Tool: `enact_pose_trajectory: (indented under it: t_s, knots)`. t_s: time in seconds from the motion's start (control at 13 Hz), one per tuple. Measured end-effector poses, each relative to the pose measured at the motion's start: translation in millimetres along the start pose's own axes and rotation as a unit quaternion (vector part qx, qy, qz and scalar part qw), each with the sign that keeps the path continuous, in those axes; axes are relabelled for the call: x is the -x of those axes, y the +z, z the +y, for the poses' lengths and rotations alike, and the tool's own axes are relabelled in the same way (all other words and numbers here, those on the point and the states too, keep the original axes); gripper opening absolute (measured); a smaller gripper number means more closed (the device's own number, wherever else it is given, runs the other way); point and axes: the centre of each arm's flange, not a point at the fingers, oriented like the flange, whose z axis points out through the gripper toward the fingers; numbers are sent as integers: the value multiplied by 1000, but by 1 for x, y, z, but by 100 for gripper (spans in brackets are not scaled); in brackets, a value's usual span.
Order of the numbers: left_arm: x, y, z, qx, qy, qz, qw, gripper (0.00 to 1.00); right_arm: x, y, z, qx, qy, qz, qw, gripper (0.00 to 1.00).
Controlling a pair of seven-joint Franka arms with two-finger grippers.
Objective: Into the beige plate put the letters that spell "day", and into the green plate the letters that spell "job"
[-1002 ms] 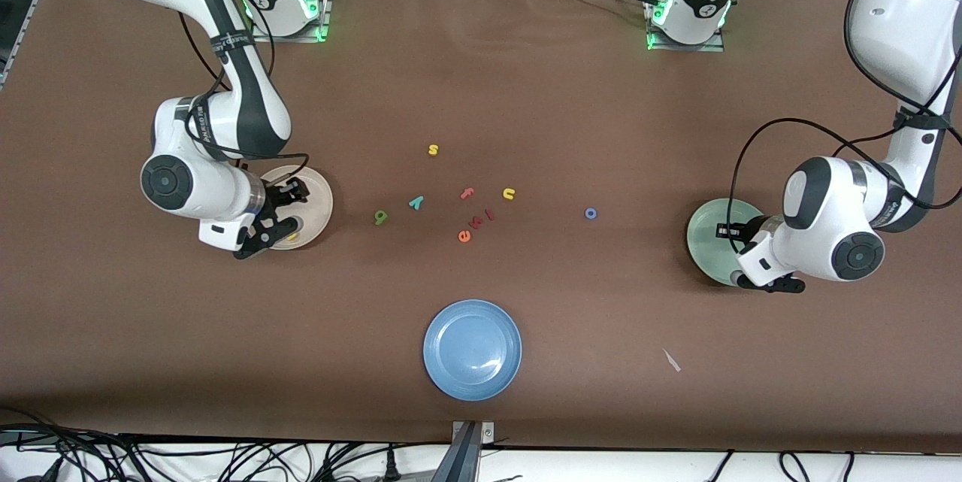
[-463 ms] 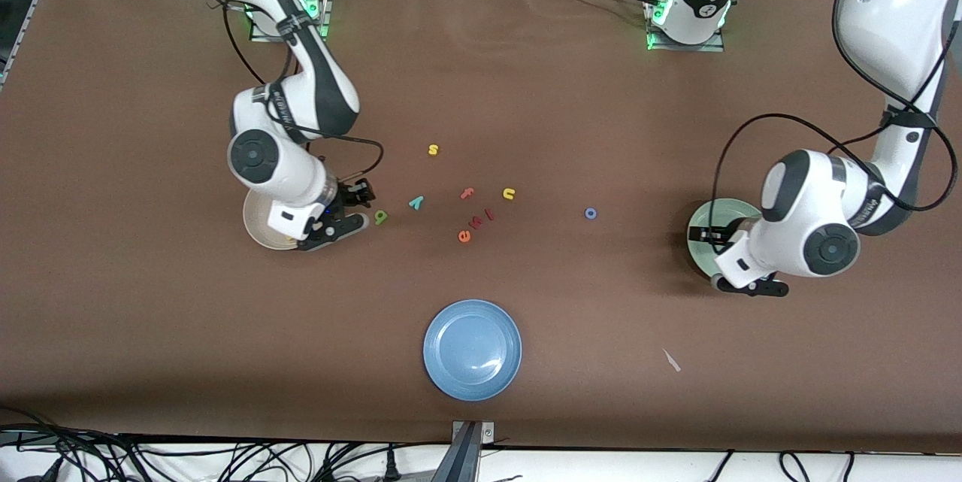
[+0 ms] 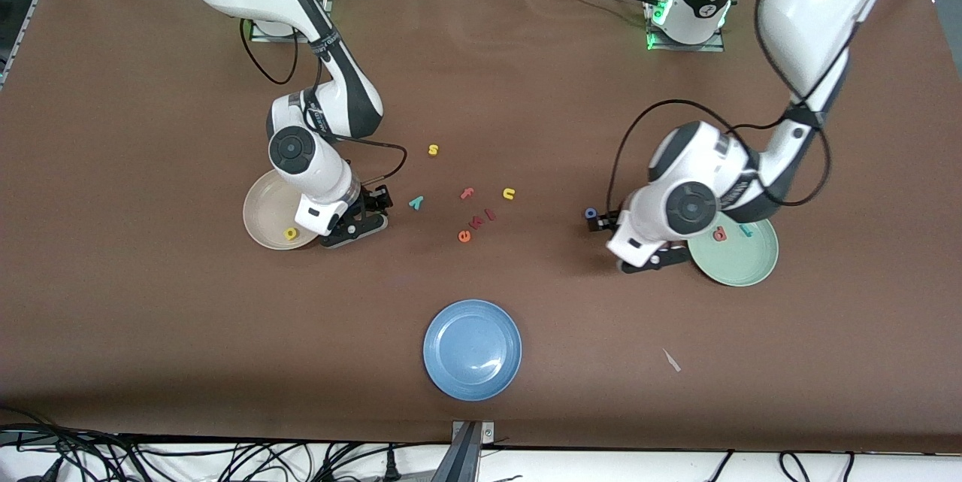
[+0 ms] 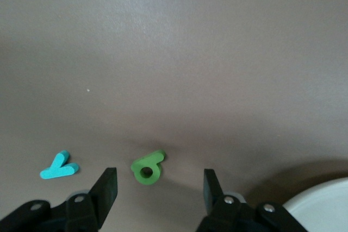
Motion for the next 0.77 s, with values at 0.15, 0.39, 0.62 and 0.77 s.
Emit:
enact_pose_trajectory:
  t_s: [0.15, 0.39, 0.62, 0.77]
  knots:
    - [5, 32, 7, 16, -3, 5, 1000, 88, 2, 3, -4, -1, -3, 5, 1000, 73]
    - [6, 53, 3, 26, -9, 7, 1000, 74, 4, 9, -15, -4, -11, 9, 1000, 72]
    - [6, 62, 3, 17, -6, 11, 1000, 71, 10, 27, -18, 0, -13, 18, 1000, 72]
    - [8, 73, 2, 9, -6, 9, 1000, 70, 18, 36, -16, 3, -12, 26, 1000, 71]
